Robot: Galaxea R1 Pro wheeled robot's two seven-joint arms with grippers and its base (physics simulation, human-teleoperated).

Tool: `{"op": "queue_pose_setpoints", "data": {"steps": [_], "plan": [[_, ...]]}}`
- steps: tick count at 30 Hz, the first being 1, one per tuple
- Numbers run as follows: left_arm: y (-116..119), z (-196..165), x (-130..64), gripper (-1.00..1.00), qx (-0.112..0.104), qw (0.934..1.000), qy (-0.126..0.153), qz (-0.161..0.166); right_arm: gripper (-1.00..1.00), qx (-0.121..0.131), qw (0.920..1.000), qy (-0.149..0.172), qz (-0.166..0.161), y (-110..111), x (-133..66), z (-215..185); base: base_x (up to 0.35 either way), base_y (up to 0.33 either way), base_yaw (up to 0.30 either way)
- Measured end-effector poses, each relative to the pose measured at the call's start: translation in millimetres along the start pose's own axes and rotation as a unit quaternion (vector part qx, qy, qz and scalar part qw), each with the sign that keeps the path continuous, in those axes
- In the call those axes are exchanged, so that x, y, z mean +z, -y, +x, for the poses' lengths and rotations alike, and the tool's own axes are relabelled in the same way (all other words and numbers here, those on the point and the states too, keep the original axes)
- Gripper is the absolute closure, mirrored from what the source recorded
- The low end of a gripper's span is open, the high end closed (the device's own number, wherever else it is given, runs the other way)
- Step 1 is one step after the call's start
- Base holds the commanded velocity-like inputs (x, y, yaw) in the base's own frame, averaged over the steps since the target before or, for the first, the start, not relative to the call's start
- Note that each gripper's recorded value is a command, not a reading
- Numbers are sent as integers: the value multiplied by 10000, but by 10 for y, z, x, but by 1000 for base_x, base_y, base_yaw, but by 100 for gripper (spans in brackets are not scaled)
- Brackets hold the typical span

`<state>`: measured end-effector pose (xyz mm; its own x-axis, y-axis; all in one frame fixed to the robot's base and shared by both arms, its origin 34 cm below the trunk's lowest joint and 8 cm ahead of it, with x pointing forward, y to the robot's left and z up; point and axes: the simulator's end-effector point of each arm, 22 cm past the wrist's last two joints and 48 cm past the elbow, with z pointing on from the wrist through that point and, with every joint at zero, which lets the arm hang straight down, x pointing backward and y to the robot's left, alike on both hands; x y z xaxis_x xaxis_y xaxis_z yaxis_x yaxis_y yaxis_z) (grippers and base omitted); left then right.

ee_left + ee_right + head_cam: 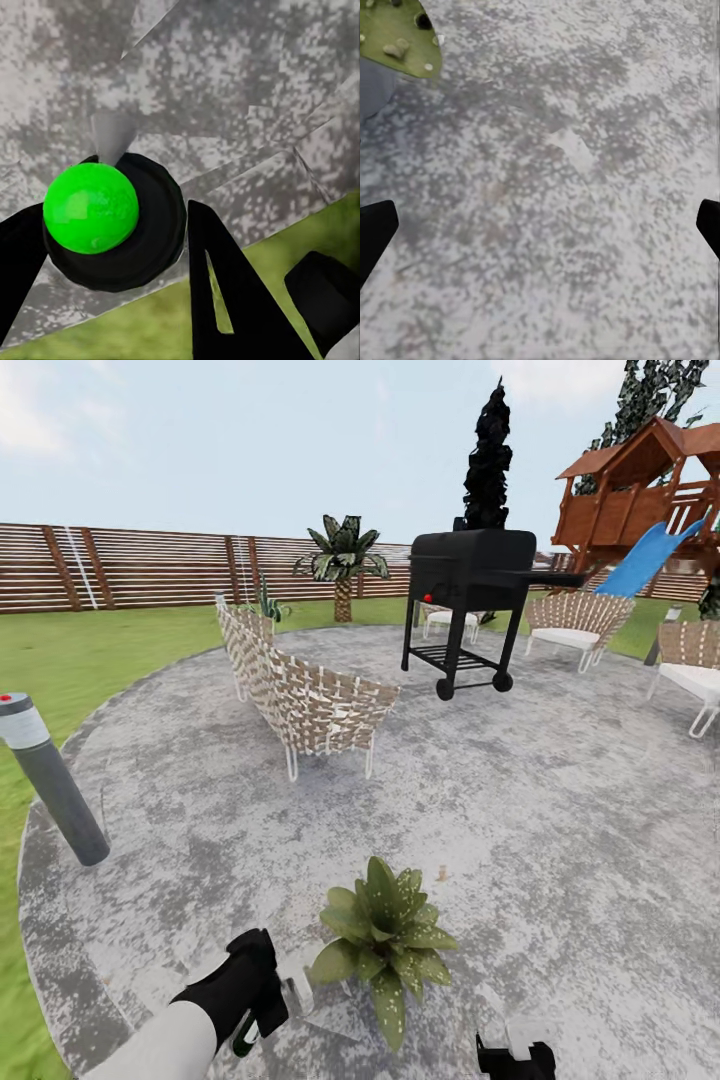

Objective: Pick up the pesticide atomizer in the garden and spray insectifuge to fully cover both potted plants in the garden.

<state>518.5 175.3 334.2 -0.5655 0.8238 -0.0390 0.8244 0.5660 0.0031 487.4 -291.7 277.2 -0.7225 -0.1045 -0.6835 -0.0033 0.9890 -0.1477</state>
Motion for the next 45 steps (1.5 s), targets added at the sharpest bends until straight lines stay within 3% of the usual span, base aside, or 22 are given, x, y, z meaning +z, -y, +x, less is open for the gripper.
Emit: {"op": "queue_pose_setpoints", "data": {"steps": [6,8,11,16,21,27,34,38,45], "plan": [[24,-292,-132,100,-160,9993,318,102,-100,4,10000,6,-4,-9,-3,-5,-41,24,-32],[-7,-320,-195,100,-381,9990,205,88,-100,4,10000,5,-4,-10,-3,-5,-2,1,-1],[-68,-363,-258,100,-476,9987,158,30,-100,4,10000,6,-6,-11,-3,-5,0,0,0],[-58,-240,-196,100,-478,9988,37,34,-100,4,10000,8,-4,-11,-3,-6,0,0,0],[-193,7,-149,100,-566,9983,-104,-34,-100,4,10000,7,-5,-11,-3,-6,0,0,0],[-30,-400,-252,100,-424,9989,182,26,-100,5,10000,6,-4,-10,-3,-5,0,0,0],[-311,-511,-425,100,-441,9984,287,-186,-100,4,10000,4,-4,-11,-3,-4,0,0,0],[-404,-259,-349,100,-507,9984,123,-229,-100,4,10000,4,-4,-11,-3,-5,0,0,0],[-203,-82,-181,100,-447,9990,-40,-89,-100,4,10000,4,-4,-10,-3,-4,0,0,0]]}}
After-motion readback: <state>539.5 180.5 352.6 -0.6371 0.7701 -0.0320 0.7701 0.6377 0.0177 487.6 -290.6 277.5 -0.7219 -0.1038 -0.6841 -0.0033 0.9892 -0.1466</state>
